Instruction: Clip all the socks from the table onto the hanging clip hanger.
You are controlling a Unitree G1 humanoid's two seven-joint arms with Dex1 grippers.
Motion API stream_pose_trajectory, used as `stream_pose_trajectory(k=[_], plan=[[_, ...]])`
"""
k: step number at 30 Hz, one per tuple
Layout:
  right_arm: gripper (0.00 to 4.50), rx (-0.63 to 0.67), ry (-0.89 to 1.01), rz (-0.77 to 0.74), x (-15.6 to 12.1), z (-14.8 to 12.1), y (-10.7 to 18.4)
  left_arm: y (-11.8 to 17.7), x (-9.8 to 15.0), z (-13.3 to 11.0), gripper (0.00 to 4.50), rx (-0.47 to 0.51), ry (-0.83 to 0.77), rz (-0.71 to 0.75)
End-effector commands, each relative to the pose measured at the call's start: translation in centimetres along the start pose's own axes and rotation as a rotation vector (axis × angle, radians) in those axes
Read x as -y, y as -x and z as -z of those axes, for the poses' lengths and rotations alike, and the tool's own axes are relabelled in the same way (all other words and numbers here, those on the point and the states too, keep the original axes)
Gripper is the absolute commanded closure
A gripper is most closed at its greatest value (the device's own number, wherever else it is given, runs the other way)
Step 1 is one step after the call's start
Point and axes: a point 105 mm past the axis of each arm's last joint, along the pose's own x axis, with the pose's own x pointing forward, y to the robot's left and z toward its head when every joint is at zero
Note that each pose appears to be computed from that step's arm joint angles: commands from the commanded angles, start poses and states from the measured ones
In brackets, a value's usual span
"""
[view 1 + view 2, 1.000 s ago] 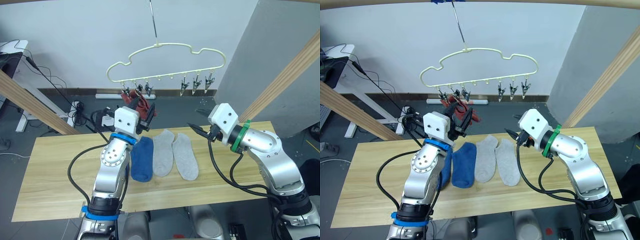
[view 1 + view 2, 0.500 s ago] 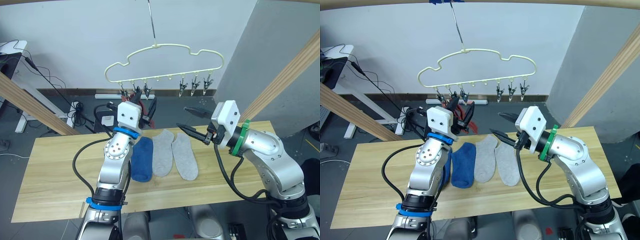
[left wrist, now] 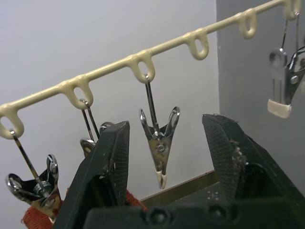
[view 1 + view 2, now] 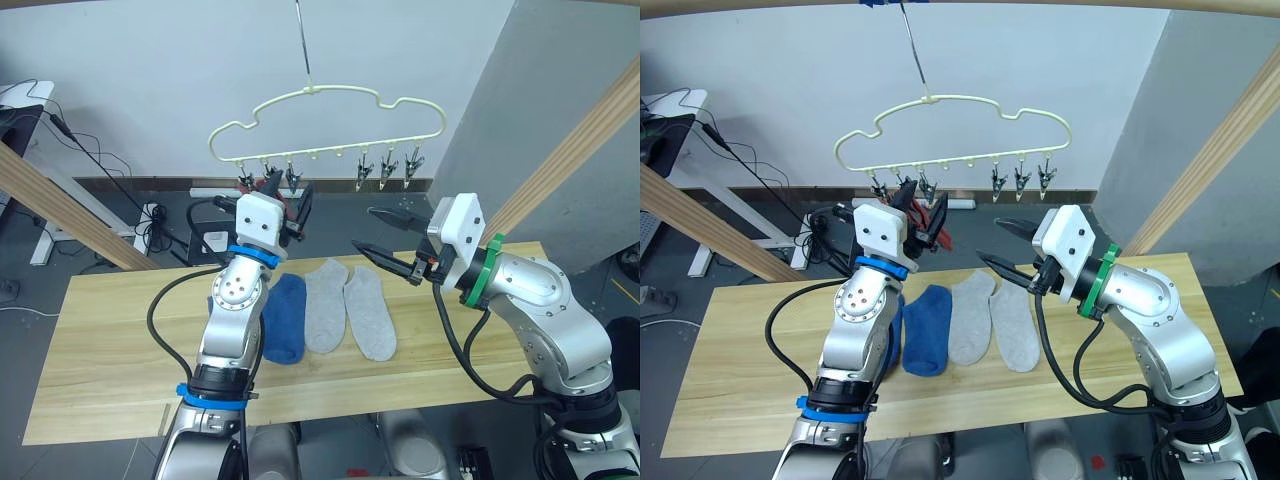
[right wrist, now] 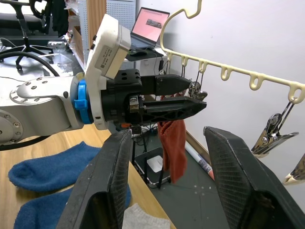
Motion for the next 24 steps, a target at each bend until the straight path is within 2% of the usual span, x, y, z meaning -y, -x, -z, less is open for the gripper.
stream_pose_trajectory(k=[1,16,19,24], plan=[[2.0,0.021,0.033,-0.004,-0.17,-0.62,0.15,-0.38,-0.03,-1.52,1.83,0.064,-0.014,-0.009],[2.0,0.004,0.03,0.002,-0.11,-0.14,0.41,-0.74,-0.39,-1.75,1.83,0.07,-0.036,-0.041],[1.97,0.0,0.029,0.004,-0.08,-0.06,0.47,-0.84,-0.41,-1.74,2.39,0.07,-0.041,-0.044],[1.97,-0.002,0.026,0.009,-0.03,-0.03,0.56,-0.86,-0.37,-1.77,3.81,0.07,-0.04,-0.044]])
